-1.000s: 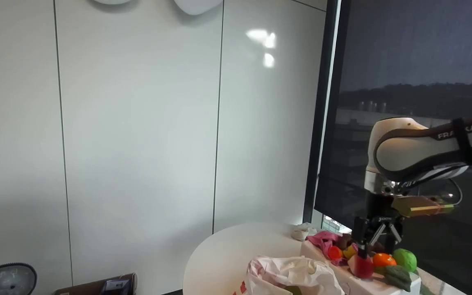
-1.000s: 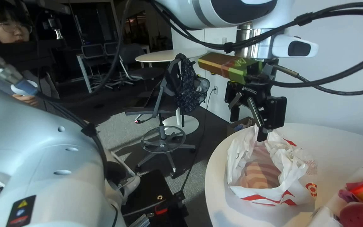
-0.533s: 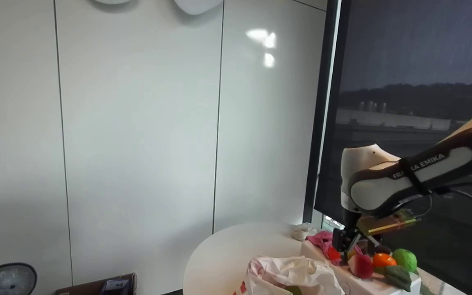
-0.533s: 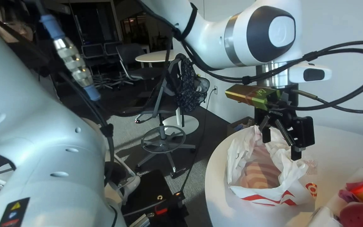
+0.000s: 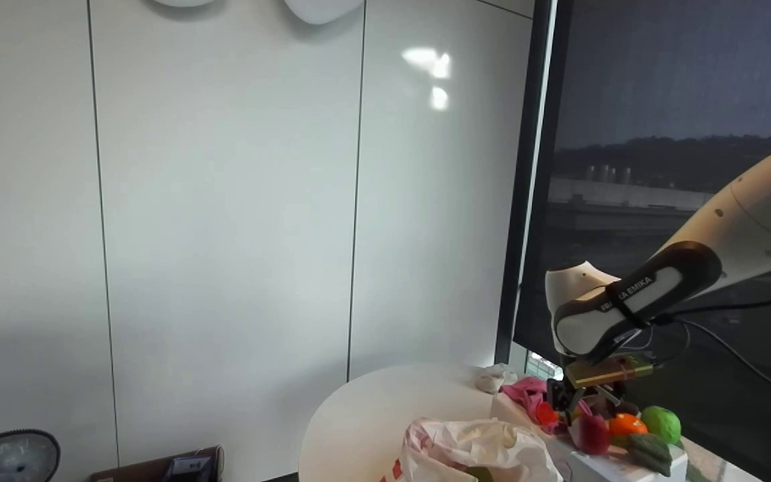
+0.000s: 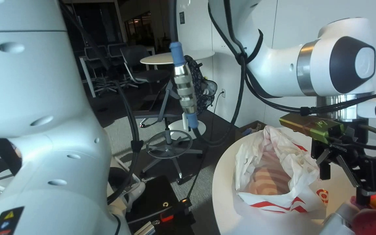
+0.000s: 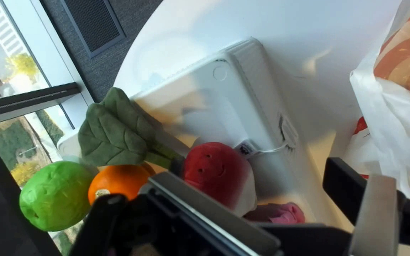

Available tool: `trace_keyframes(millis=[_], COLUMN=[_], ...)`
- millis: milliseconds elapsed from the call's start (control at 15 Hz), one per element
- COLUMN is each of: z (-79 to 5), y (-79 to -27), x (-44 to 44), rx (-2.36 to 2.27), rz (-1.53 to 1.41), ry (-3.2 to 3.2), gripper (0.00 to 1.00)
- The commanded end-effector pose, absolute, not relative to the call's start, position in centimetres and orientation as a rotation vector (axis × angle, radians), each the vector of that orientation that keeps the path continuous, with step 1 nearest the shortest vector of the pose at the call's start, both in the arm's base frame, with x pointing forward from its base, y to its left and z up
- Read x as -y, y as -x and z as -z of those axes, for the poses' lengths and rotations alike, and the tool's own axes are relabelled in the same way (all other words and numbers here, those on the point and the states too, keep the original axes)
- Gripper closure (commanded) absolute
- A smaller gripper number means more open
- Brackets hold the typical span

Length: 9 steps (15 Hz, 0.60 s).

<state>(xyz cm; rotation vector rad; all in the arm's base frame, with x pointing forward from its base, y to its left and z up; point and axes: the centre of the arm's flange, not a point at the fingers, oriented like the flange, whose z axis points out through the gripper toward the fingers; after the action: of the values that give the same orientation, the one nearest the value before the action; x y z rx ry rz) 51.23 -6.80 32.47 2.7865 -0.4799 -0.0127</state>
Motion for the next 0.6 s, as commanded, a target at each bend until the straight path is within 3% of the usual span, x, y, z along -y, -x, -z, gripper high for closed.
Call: trace_keyframes(millis=[0, 533], z=[-30.6, -27.4], y=[-54.9, -55.9], x=[9.7, 16.1], rx=[0.565, 0.767], rz=[0.005, -0.012], ry=[-2.798, -2.913], gripper=[0.00, 0.00])
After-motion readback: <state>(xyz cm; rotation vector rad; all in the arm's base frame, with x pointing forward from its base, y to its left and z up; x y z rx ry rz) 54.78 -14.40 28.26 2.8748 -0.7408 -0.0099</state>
